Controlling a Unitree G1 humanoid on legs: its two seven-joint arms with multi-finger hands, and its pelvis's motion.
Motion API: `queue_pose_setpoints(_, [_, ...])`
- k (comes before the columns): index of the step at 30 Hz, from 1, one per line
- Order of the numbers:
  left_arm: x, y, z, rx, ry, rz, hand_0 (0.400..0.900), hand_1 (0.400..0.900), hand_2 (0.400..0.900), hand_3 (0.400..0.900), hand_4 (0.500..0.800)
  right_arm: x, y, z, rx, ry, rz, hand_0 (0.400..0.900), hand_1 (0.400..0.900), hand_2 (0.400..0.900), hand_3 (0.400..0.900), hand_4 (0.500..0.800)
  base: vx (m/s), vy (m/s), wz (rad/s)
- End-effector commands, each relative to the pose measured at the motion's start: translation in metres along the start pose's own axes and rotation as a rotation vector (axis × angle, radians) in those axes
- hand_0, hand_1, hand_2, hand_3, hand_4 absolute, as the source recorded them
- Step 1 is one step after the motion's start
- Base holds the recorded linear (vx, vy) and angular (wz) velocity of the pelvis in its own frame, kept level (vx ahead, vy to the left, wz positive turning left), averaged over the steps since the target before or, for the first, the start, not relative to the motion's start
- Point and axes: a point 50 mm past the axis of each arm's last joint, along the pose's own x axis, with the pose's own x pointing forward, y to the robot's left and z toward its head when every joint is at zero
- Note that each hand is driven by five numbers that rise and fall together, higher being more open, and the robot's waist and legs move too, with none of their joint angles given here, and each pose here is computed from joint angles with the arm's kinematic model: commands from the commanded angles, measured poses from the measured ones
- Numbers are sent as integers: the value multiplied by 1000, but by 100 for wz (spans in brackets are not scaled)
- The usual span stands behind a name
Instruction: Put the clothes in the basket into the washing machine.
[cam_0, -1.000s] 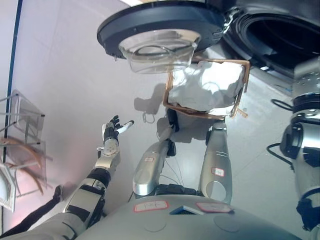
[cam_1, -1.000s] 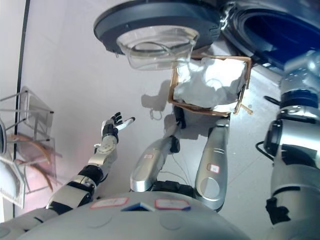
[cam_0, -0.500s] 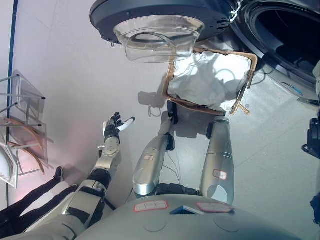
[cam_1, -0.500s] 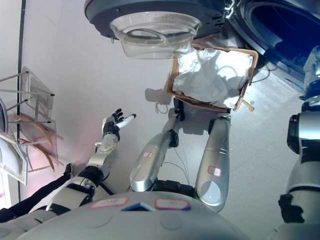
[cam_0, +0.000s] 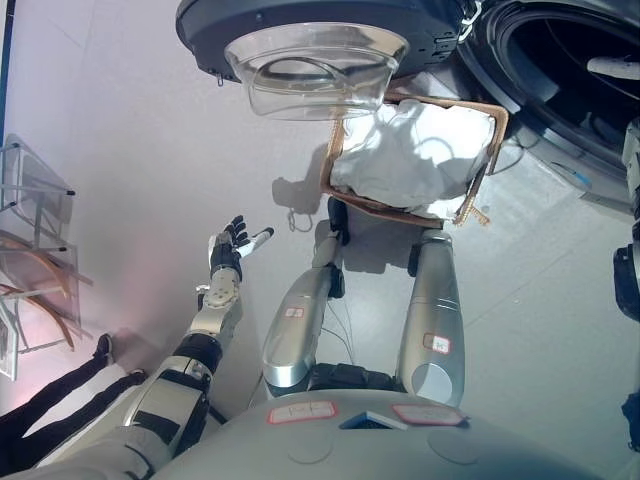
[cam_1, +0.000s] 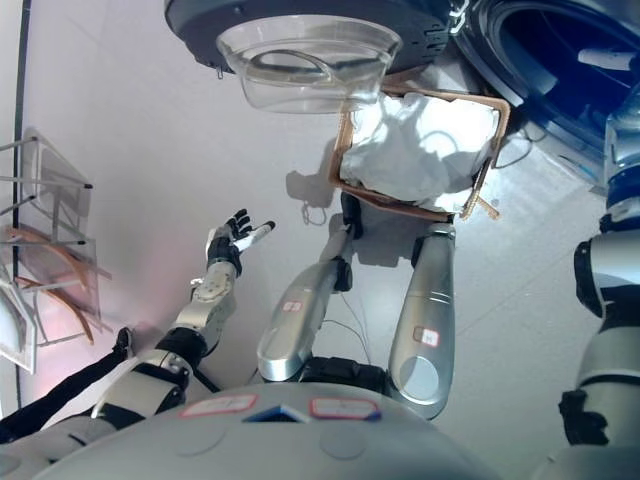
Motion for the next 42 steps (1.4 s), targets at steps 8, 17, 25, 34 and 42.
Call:
queue_pose_setpoints(8, [2,42,-27,73,148,121,900,900,900,900,800,-17,36,0,468,-67,32,900,900,900,900,800,16,50,-2])
queue_pose_setpoints(17, [-5,47,-50,219,257,108,900,900,900,900,800,-85,110,-113,638,305,123,900,900,900,900,800,18,41,-3])
queue_pose_setpoints(25, [-7,59,-52,219,267,155,900,900,900,900,800,-133,128,-170,614,501,148,900,900,900,900,800,-34,50,-8])
queue_pose_setpoints(34, [-19,71,-75,223,363,186,900,900,900,900,800,-206,112,-257,439,825,121,900,900,900,900,800,64,9,-4])
queue_pose_setpoints(42, [-41,74,-111,281,511,159,900,900,900,900,800,-285,95,-311,224,1104,207,900,900,900,900,800,84,-15,-9])
